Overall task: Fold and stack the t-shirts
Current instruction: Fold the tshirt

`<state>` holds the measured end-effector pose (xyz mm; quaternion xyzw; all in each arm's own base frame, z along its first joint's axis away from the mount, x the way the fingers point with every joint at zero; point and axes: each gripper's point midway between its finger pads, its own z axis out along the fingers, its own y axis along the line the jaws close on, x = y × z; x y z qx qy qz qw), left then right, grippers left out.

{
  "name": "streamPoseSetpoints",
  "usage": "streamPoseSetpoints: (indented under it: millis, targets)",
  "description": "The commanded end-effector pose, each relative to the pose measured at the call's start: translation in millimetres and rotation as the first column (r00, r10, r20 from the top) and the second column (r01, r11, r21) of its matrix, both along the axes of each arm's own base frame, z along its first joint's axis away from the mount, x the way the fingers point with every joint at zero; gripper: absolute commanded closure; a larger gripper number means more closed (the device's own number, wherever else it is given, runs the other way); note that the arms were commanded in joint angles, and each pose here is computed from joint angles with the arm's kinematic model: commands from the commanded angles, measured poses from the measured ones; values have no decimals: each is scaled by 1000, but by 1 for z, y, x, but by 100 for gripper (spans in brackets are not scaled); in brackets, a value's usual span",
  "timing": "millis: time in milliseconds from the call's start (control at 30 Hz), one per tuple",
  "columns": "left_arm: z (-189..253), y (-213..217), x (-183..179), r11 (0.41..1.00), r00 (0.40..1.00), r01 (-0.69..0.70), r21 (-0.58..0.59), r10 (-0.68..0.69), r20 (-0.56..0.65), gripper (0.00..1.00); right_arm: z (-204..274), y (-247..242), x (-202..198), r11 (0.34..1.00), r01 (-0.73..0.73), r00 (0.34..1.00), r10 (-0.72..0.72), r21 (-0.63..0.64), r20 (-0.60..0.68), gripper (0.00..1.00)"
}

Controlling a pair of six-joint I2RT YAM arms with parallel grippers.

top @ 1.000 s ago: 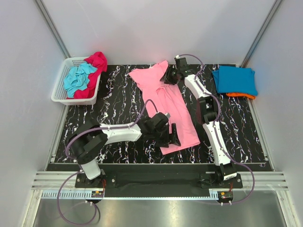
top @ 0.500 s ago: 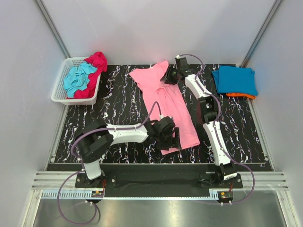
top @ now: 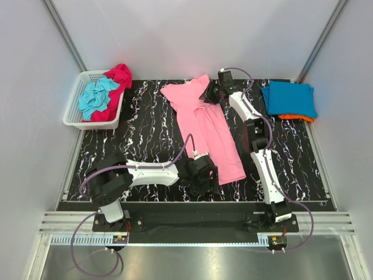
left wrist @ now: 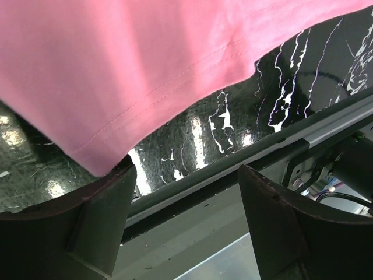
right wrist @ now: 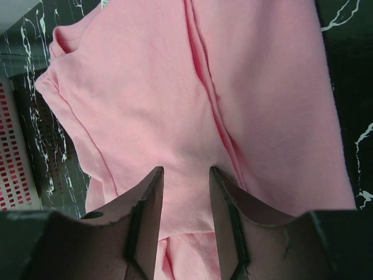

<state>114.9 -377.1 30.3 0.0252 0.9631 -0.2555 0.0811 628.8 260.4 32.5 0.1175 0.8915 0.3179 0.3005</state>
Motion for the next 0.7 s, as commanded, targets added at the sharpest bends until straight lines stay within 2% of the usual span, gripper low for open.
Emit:
streamPoseSetpoints:
  millis: [0, 200, 467, 667]
  targets:
    - [-50, 64, -23, 968, 997, -38, 250, 54, -59, 21, -11, -25, 3, 993, 111, 992, -113, -43, -52, 55]
    - [-40, 67, -26, 974, 997, -47, 223, 59, -45, 20, -5, -6, 1, 998, 37, 998, -35, 44, -52, 61]
    - [25, 29, 4, 998, 992, -27, 58, 19, 126, 20, 18, 3, 0, 996, -37, 999, 37, 82, 1, 59]
    - [42, 9, 27, 999, 979, -37, 38, 29, 200, 18, 21, 7, -3, 993, -70, 998, 69, 95, 11, 59]
